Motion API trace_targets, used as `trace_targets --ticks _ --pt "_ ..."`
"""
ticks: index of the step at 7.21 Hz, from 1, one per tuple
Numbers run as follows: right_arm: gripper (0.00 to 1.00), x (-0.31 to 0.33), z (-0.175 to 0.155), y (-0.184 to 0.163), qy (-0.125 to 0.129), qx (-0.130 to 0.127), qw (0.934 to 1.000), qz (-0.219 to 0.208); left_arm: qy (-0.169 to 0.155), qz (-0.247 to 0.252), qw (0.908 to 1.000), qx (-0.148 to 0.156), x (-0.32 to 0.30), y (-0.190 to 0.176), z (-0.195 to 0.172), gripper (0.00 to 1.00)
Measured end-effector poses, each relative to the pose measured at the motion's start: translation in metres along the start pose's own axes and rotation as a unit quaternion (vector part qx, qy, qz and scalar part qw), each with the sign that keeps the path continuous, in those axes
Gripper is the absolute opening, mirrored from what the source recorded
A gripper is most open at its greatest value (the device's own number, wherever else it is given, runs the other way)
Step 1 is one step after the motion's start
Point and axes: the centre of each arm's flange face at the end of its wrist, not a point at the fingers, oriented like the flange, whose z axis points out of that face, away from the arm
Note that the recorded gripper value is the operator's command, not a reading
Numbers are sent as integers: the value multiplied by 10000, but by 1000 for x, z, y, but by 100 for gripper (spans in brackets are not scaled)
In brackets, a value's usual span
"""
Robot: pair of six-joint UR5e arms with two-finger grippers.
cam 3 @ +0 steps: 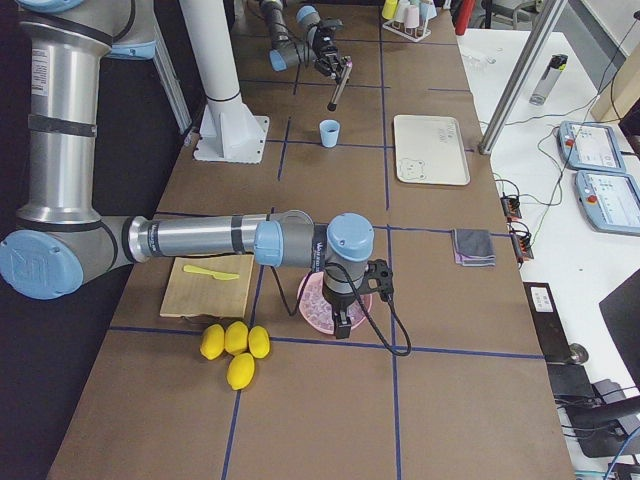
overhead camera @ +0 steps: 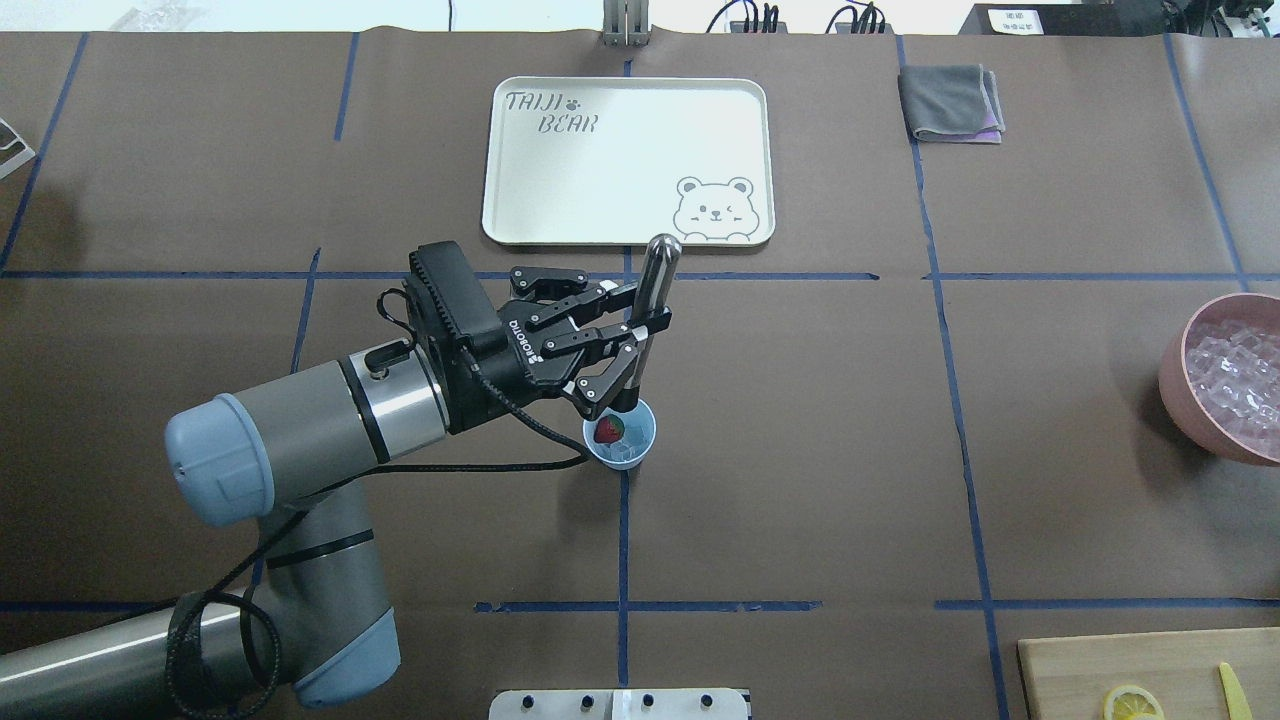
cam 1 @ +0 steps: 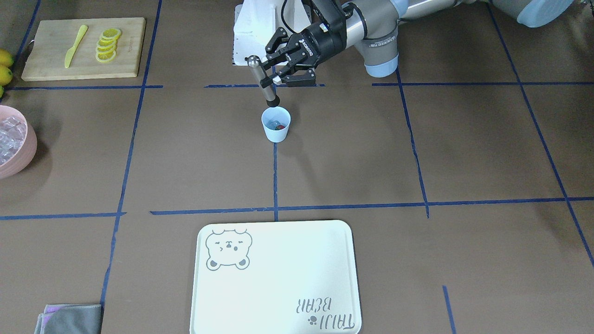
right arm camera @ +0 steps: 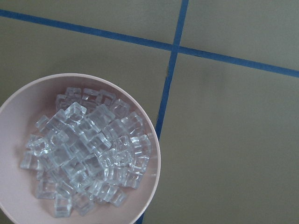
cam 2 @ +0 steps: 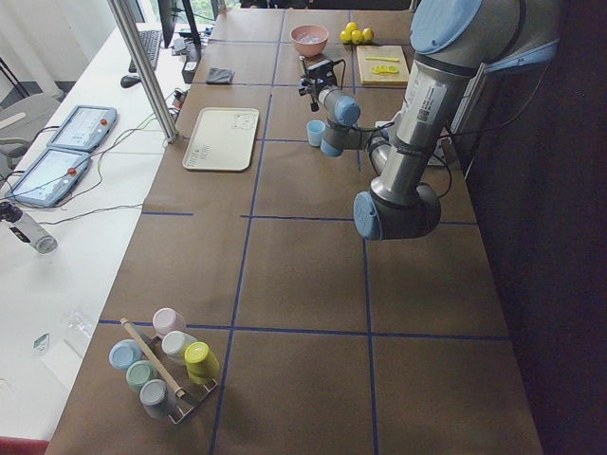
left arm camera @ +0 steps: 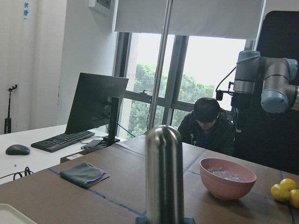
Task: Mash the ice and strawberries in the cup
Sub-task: 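Lift the steel rod out of the cup and withdraw the left arm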
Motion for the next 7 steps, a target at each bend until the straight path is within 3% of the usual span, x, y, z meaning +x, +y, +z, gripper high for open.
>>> trace_targets --ticks 2,3,5,7 --pt "99 0 0 0 0 -2 10000 -3 -513 226 9940 -942 -6 -34 -2 0" --pt "99 0 0 0 -1 -3 10000 -4 -669 307 9847 -1577 -28 -41 -4 0" --pt "99 0 0 0 2 -1 10000 -7 -879 57 9517 -2941 -107 -56 -25 0" --pt "99 0 0 0 7 2 10000 -11 -1149 -607 9117 -3898 -177 -66 -72 4"
